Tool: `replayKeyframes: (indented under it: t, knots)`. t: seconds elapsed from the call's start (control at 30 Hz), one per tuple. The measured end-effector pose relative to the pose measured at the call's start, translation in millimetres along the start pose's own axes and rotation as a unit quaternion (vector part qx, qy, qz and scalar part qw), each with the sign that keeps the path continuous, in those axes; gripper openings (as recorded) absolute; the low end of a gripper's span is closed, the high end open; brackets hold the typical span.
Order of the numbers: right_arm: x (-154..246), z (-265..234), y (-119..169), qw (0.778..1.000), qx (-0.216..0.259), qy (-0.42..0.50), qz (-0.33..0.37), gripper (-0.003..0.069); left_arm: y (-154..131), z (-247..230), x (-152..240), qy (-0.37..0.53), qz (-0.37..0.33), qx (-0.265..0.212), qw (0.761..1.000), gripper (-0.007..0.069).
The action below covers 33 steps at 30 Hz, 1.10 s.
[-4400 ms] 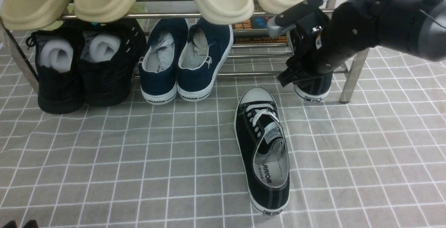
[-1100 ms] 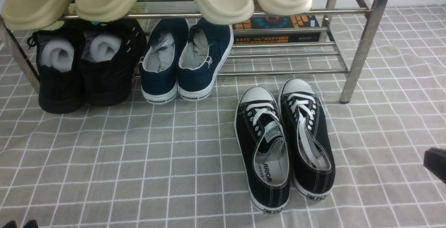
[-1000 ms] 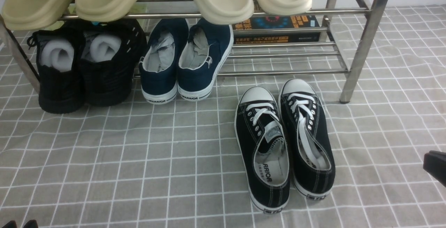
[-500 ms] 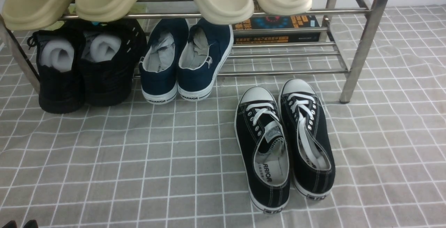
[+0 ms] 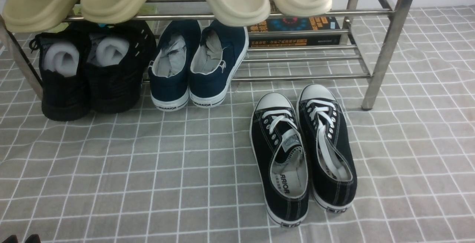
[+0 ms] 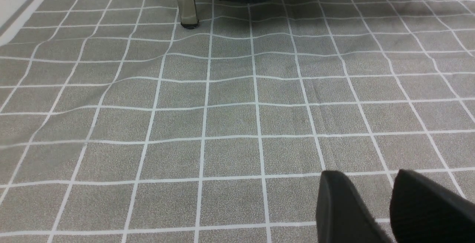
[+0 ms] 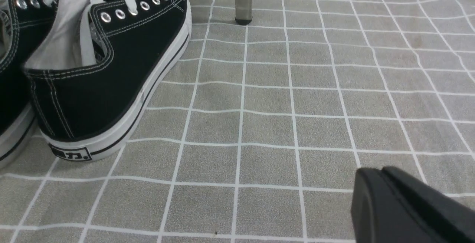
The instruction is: Take the shoes off the shelf with your hand from the grey coffee tablecloth.
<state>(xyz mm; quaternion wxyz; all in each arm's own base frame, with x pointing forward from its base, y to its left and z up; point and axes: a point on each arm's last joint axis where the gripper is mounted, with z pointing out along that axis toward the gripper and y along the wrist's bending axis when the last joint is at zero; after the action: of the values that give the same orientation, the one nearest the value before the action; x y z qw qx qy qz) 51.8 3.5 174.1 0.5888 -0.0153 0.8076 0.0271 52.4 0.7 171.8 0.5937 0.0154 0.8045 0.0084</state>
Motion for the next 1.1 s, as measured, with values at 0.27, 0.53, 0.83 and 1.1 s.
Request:
replayKeyframes:
  t: [0.27,0.53,0.83,1.1]
  knots:
    - [-0.1,-0.1,-2.8,1.000,0.024,-0.001,-0.004,0.0031,0.0,0.0,0.0,0.000,0.000,0.000,1.000,0.0240]
    - [-0.1,-0.1,-2.9,1.000,0.024,-0.001,-0.004,0.0036,0.0,0.0,0.0,0.000,0.000,0.000,1.000,0.0240]
    - [-0.1,-0.1,-2.9,1.000,0.024,-0.001,-0.004,0.0038,0.0,0.0,0.0,0.000,0.000,0.000,1.000,0.0240]
    - [-0.1,-0.1,-2.9,1.000,0.024,-0.001,-0.004,0.0039,0.0,0.0,0.0,0.000,0.000,0.000,1.000,0.0240]
